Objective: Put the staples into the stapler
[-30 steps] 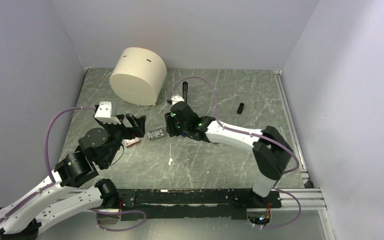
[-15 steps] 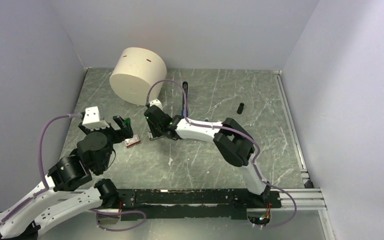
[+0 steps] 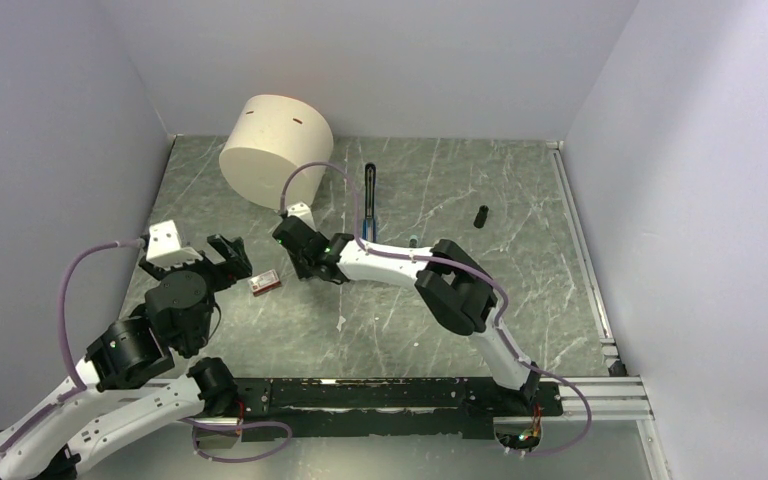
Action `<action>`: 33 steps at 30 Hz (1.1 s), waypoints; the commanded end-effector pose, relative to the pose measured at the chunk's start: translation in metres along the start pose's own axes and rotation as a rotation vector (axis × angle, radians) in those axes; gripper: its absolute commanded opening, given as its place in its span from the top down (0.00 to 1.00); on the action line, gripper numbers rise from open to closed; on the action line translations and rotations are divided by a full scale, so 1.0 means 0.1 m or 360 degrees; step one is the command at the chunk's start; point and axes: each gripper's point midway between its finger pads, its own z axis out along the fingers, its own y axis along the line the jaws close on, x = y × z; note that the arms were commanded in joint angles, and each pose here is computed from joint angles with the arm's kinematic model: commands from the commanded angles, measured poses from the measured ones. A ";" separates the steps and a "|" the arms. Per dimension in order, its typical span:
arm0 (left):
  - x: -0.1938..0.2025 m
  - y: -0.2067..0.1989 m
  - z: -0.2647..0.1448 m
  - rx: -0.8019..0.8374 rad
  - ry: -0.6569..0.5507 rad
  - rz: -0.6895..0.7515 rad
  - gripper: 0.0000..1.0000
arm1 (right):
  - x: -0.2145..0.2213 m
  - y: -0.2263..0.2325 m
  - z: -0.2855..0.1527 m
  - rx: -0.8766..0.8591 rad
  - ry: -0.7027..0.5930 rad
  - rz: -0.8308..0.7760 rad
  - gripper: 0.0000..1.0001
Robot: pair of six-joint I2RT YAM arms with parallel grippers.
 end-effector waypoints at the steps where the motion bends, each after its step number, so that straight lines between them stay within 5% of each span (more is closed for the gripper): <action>1: -0.09 0.08 -0.01 -0.0068 -0.0039 -0.0023 0.07 | -0.01 -0.06 0.06 0.0077 -0.0010 0.0014 0.72; 33: 0.03 -0.09 0.04 0.0007 0.0036 0.0081 0.08 | 0.08 0.00 0.19 0.0059 0.0055 0.0031 0.65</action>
